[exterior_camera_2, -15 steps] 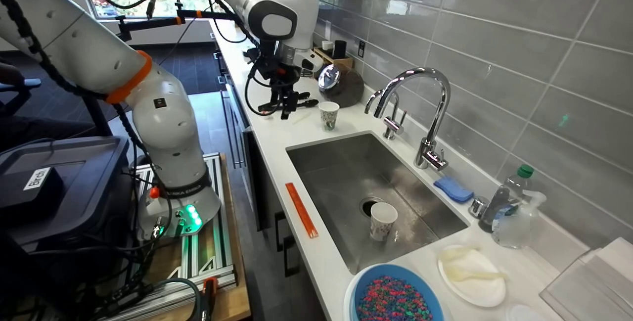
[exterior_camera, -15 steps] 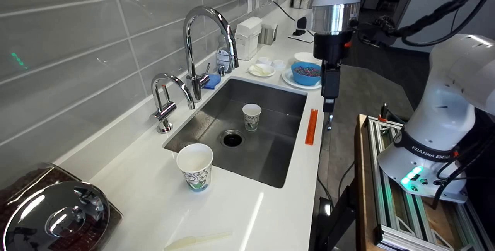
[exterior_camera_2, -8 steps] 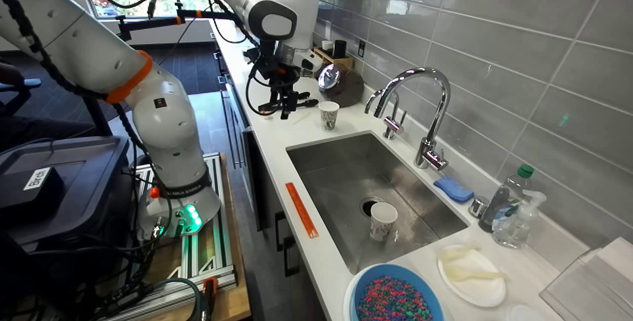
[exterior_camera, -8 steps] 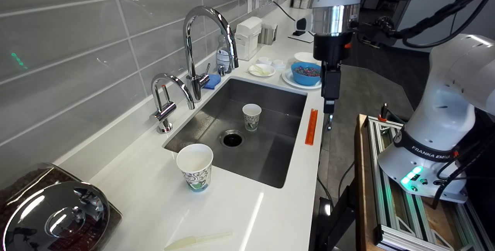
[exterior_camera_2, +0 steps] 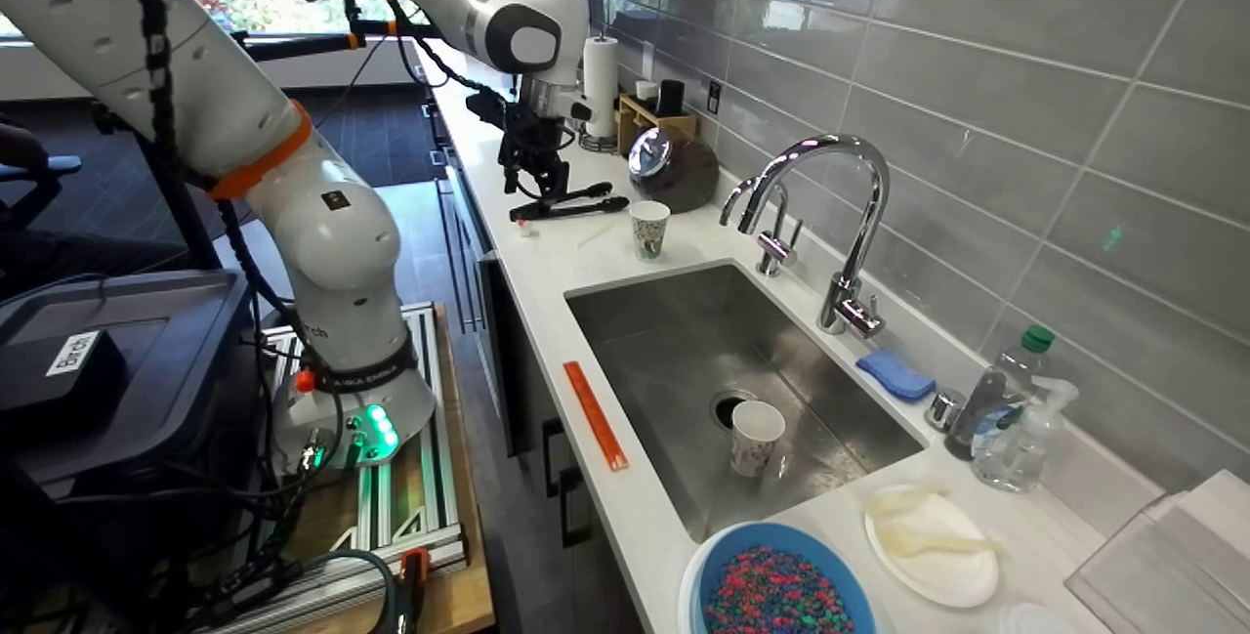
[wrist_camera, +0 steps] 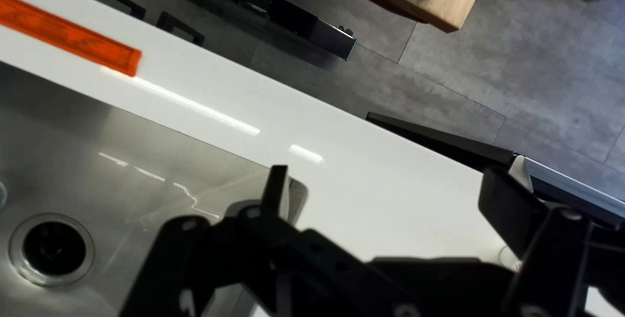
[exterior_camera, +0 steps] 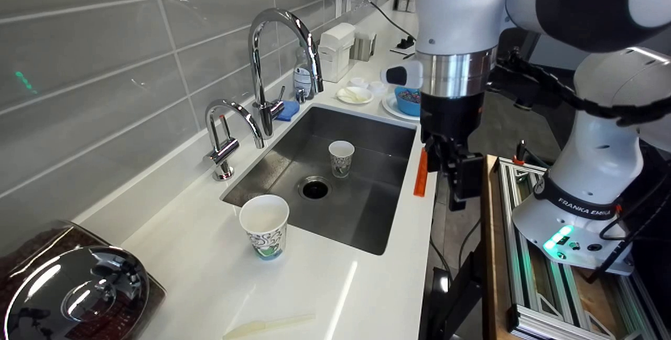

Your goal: Pick up the plastic knife and put it on the white plate on the right

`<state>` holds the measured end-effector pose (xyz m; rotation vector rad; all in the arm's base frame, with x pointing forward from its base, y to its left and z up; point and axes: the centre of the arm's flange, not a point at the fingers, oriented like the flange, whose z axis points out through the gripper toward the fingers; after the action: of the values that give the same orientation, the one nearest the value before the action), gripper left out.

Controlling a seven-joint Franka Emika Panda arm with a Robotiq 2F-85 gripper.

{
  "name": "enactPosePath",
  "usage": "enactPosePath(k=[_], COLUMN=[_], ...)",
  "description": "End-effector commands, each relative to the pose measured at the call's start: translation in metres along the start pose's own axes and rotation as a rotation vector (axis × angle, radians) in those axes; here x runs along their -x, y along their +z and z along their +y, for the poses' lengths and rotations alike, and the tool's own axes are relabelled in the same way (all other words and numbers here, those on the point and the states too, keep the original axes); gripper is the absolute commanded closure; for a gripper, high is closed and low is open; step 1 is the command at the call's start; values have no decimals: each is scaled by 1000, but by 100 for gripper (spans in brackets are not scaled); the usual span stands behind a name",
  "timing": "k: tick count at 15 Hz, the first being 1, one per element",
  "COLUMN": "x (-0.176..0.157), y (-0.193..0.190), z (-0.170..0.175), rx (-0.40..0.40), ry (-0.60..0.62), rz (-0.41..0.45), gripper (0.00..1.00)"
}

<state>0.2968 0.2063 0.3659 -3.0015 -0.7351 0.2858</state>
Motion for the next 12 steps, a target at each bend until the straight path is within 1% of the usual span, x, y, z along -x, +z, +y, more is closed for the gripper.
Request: enactPosePath(k=[1, 2, 3, 5, 10, 12], x=[-35, -38, -18, -25, -30, -42], y=[14, 15, 9, 12, 12, 19], z=[-35, -40, -29, -37, -38, -48], rx=[13, 16, 19, 18, 14, 3], ry=[-97, -116, -74, -95, -103, -133], rz=[9, 3, 13, 3, -1, -2], gripper=[0, 0, 0, 0, 0, 0])
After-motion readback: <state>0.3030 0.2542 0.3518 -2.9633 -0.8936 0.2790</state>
